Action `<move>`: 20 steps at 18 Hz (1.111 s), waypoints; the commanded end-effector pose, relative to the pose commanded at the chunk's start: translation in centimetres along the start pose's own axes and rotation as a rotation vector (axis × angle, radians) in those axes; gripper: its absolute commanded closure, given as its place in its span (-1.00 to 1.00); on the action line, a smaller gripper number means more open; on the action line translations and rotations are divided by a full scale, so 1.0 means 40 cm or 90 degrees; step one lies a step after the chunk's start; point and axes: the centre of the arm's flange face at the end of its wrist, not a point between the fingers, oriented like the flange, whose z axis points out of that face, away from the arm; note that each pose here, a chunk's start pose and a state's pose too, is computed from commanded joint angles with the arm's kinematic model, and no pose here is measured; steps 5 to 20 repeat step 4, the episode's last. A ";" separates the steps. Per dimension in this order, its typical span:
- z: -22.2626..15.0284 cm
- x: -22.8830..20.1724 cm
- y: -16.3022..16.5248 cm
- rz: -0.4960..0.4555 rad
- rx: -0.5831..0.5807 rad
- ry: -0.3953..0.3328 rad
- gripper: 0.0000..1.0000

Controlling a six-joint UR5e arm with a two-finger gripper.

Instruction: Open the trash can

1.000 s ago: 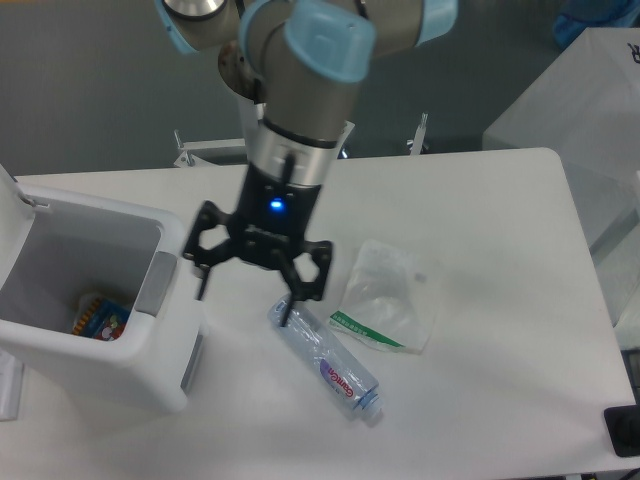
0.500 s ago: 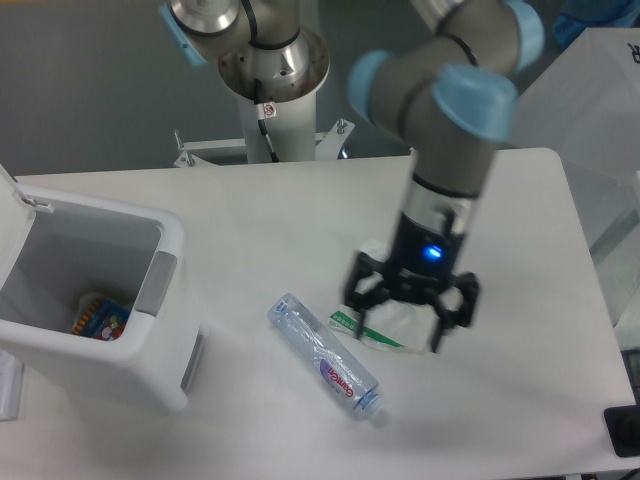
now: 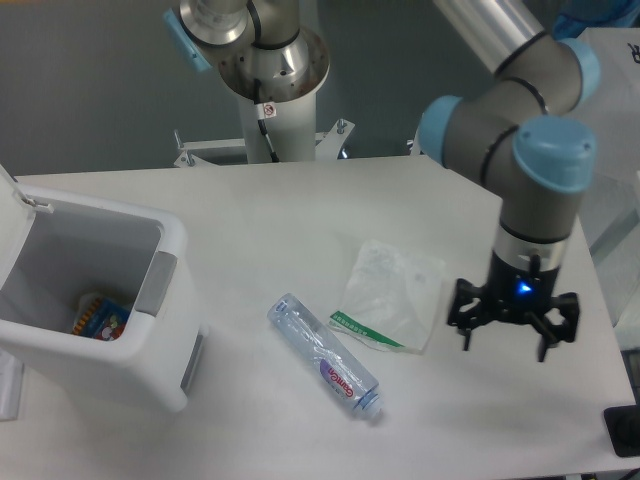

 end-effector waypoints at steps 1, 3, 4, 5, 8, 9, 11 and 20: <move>0.011 0.004 0.000 0.022 -0.020 -0.005 -1.00; 0.033 0.028 -0.018 0.044 -0.046 -0.009 -1.00; 0.035 0.030 -0.019 0.044 -0.046 -0.011 -1.00; 0.035 0.030 -0.019 0.044 -0.046 -0.011 -1.00; 0.035 0.030 -0.019 0.044 -0.046 -0.011 -1.00; 0.035 0.030 -0.019 0.044 -0.046 -0.011 -1.00; 0.035 0.030 -0.019 0.044 -0.046 -0.011 -1.00; 0.035 0.030 -0.019 0.044 -0.046 -0.011 -1.00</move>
